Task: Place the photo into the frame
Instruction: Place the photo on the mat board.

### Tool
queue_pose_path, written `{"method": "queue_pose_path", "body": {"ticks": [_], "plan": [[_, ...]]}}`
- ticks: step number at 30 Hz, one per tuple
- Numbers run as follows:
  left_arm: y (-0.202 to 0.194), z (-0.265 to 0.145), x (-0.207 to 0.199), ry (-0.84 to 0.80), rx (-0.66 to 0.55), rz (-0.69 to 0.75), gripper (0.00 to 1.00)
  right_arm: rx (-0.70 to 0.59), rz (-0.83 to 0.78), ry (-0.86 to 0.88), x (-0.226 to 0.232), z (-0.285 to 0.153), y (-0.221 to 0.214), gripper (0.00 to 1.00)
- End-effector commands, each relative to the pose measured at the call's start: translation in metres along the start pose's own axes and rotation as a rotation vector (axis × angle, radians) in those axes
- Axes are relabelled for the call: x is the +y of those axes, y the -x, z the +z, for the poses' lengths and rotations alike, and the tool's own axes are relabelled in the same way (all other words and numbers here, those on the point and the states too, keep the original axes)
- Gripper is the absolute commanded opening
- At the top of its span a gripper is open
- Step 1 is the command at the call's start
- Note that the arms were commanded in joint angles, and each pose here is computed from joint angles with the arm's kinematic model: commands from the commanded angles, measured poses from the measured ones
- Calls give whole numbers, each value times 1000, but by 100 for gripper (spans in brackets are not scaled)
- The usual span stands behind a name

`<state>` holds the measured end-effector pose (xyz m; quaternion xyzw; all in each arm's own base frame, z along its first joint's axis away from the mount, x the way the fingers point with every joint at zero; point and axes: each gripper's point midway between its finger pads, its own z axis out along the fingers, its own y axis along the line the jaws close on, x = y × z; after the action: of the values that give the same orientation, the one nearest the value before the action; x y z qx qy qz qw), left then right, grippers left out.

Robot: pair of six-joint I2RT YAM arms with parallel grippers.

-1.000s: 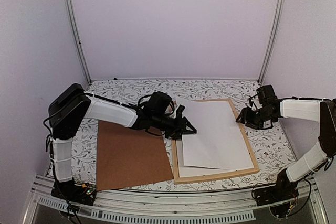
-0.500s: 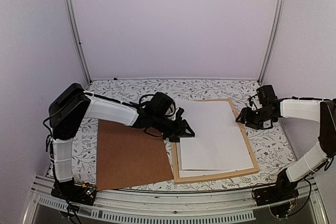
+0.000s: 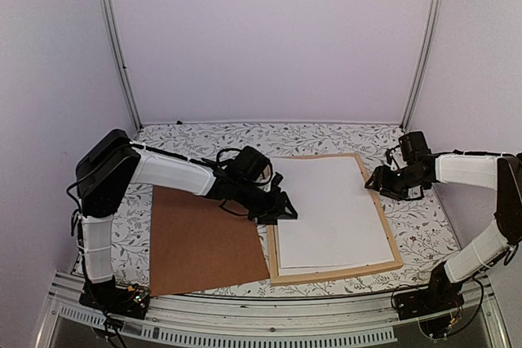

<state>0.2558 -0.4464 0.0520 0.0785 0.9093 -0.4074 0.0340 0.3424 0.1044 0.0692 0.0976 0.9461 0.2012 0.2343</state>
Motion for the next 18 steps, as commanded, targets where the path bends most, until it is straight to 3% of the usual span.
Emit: {"method": "queue_pose_path", "body": {"ticks": [1,18], "plan": [[-9,-5,-7,2,10,28,50,-17,-19,22,5,-2,3,62],[-23,-18,0,27,19,15,50,-32,-30,22,8,-7,8,64]]}}
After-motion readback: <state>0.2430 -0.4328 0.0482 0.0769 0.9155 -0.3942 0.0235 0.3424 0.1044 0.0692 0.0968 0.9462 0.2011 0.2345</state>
